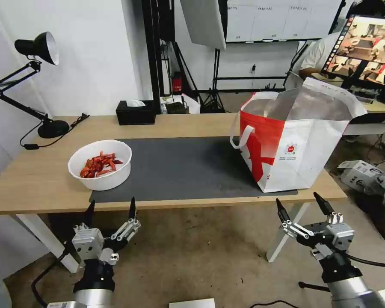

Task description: Pick up the trash from the table and place it into the takeout bag.

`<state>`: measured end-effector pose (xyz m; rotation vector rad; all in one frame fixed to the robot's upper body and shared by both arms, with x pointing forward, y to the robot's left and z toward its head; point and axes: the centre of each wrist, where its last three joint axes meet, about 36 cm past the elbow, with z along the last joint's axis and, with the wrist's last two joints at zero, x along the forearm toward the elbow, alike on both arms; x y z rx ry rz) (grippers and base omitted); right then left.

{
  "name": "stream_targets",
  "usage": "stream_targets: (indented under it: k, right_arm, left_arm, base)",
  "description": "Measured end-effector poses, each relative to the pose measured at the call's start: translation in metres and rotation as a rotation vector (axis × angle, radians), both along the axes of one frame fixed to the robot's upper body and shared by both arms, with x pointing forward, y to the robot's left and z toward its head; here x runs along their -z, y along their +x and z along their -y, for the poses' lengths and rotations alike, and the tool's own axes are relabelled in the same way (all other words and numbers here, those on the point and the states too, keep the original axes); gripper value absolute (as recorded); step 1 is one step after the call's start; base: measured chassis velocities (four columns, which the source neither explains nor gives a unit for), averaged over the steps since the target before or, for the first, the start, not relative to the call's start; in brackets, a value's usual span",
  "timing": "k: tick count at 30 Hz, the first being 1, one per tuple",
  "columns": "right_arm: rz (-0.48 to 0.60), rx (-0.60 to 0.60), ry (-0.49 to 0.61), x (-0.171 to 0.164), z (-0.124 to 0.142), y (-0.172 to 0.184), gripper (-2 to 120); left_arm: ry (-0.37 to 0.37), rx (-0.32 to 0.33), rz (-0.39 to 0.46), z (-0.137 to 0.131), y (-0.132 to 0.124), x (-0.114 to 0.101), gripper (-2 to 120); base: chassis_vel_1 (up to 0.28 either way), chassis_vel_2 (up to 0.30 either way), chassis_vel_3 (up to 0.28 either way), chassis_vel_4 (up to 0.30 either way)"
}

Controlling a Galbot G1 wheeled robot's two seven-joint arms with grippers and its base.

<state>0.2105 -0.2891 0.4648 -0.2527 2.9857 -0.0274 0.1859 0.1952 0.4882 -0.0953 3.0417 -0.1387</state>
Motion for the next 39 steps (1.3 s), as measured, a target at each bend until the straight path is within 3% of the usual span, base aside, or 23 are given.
stream_targets:
  k: [5, 7, 8, 10, 11, 14, 15, 17, 19, 22, 33, 39]
  right_arm:
    - [0.002, -0.005, 0.006, -0.003, -0.003, 0.006, 100]
    - [-0.001, -0.008, 0.005, -0.005, -0.004, 0.012, 100]
    - [-0.001, -0.008, 0.005, -0.005, -0.004, 0.012, 100]
    - [-0.008, -0.005, 0.006, -0.006, -0.006, 0.015, 100]
    - [-0.008, -0.005, 0.006, -0.006, -0.006, 0.015, 100]
    - [-0.028, -0.002, 0.01, -0.006, -0.009, 0.017, 100]
    - [-0.028, -0.002, 0.01, -0.006, -0.009, 0.017, 100]
    - [-0.043, -0.035, 0.016, -0.007, -0.014, 0.026, 100]
    - [-0.047, -0.044, 0.015, -0.007, -0.015, 0.029, 100]
    - [-0.067, -0.045, 0.024, -0.005, -0.017, 0.028, 100]
    - [-0.083, -0.025, 0.041, 0.004, -0.018, 0.037, 100]
    - [-0.09, -0.013, 0.049, 0.009, -0.017, 0.041, 100]
  left_arm:
    - [0.004, -0.035, -0.03, -0.025, 0.017, -0.007, 100]
    - [-0.005, -0.033, -0.045, -0.061, 0.048, -0.031, 100]
    - [-0.005, -0.033, -0.045, -0.061, 0.048, -0.031, 100]
    - [-0.002, -0.008, -0.068, -0.091, 0.084, -0.053, 100]
    - [-0.002, -0.008, -0.068, -0.091, 0.084, -0.053, 100]
    - [0.017, 0.022, -0.131, -0.126, 0.139, -0.07, 100]
    - [0.017, 0.022, -0.131, -0.126, 0.139, -0.07, 100]
    - [0.044, -0.022, -0.205, -0.16, 0.166, -0.075, 100]
    - [0.051, -0.034, -0.221, -0.167, 0.171, -0.075, 100]
    - [0.079, -0.082, -0.362, -0.205, 0.218, -0.072, 100]
    - [0.039, -0.045, -0.628, -0.252, 0.289, -0.081, 100]
    - [0.031, -0.028, -0.703, -0.252, 0.32, -0.078, 100]
  base:
    - [0.0, 0.0, 0.0, 0.0]
    - [0.0, 0.0, 0.0, 0.0]
    - [0.0, 0.0, 0.0, 0.0]
    - [0.0, 0.0, 0.0, 0.0]
    - [0.0, 0.0, 0.0, 0.0]
    - [0.0, 0.0, 0.0, 0.0]
    - [0.0, 0.0, 0.0, 0.0]
    - [0.0, 0.0, 0.0, 0.0]
    - [0.0, 0.0, 0.0, 0.0]
    - [0.033, 0.017, 0.011, 0.019]
    - [0.0, 0.0, 0.0, 0.0]
    - [0.0, 0.0, 0.0, 0.0]
